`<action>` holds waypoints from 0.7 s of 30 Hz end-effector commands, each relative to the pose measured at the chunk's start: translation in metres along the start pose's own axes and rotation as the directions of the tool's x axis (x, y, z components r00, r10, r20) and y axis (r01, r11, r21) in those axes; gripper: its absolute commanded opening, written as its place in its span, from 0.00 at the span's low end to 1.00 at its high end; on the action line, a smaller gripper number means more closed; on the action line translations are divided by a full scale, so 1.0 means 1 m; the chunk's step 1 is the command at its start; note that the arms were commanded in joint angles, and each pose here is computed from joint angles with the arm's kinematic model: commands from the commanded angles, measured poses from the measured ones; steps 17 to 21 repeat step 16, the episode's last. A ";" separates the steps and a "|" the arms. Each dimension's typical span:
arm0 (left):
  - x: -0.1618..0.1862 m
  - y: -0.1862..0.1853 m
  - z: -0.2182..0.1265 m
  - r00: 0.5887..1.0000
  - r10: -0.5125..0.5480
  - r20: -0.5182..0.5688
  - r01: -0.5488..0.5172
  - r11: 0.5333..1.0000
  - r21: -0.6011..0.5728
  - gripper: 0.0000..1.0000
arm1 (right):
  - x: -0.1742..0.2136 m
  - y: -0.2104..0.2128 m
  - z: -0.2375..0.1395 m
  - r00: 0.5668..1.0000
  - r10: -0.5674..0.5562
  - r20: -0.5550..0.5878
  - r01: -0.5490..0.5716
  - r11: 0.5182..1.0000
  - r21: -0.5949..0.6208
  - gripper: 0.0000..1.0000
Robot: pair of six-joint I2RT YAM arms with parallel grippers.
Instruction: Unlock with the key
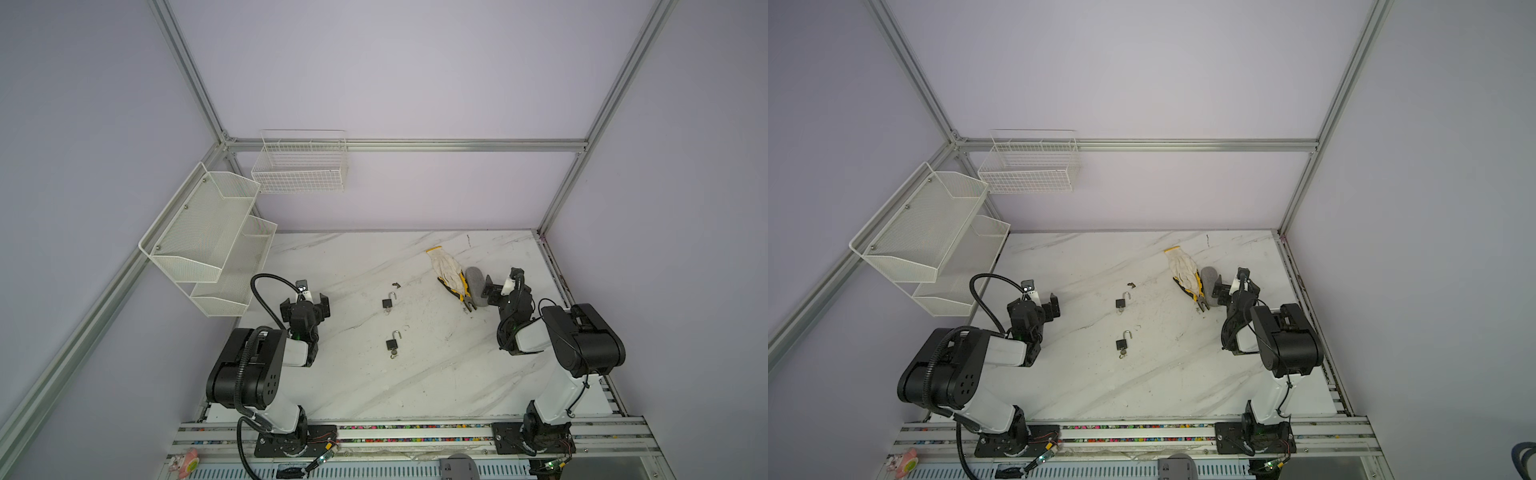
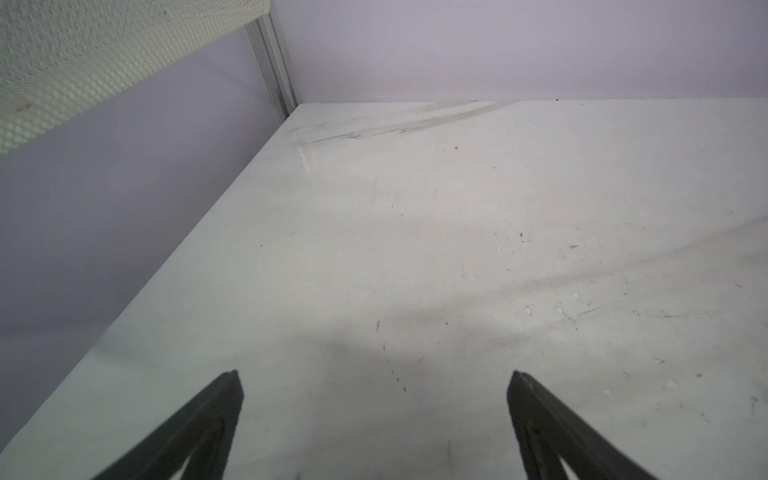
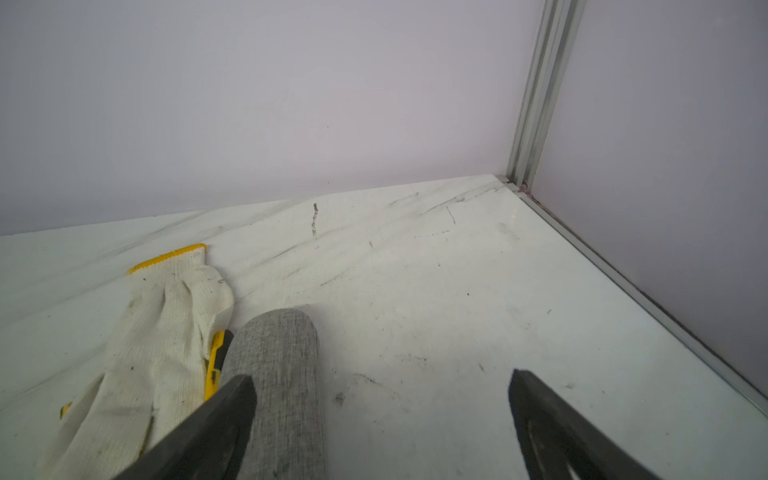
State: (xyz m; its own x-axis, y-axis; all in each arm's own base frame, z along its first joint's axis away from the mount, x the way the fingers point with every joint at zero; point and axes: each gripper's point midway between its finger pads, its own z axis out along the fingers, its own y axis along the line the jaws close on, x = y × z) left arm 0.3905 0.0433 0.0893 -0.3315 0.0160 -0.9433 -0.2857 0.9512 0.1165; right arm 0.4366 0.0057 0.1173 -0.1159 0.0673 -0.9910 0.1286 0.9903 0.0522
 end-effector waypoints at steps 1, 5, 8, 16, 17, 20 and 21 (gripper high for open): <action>-0.026 0.000 -0.001 0.996 -0.024 0.090 0.022 0.999 0.029 1.00 | -0.027 0.003 -0.001 0.995 -0.003 0.098 0.006 1.000 -0.025 0.97; -0.027 0.001 -0.002 0.995 -0.021 0.095 0.019 1.000 0.024 1.00 | -0.027 0.005 0.000 0.995 -0.003 0.097 0.007 0.999 -0.039 0.97; -0.027 0.000 -0.002 0.995 -0.022 0.094 0.020 0.999 0.027 1.00 | -0.026 0.006 0.000 0.996 -0.003 0.094 0.006 0.999 -0.041 0.97; -0.027 0.000 -0.002 0.995 -0.022 0.094 0.020 0.999 0.026 1.00 | -0.026 0.006 0.000 0.996 -0.004 0.090 0.008 0.999 -0.041 0.97; -0.027 0.000 -0.002 0.995 -0.022 0.094 0.020 0.999 0.026 1.00 | -0.026 0.006 0.000 0.996 -0.004 0.090 0.008 0.999 -0.041 0.97; -0.027 0.000 -0.002 0.995 -0.022 0.094 0.020 0.999 0.026 1.00 | -0.026 0.006 0.000 0.996 -0.004 0.090 0.008 0.999 -0.041 0.97; -0.027 0.000 -0.002 0.995 -0.022 0.094 0.020 0.999 0.026 1.00 | -0.026 0.006 0.000 0.996 -0.004 0.090 0.008 0.999 -0.041 0.97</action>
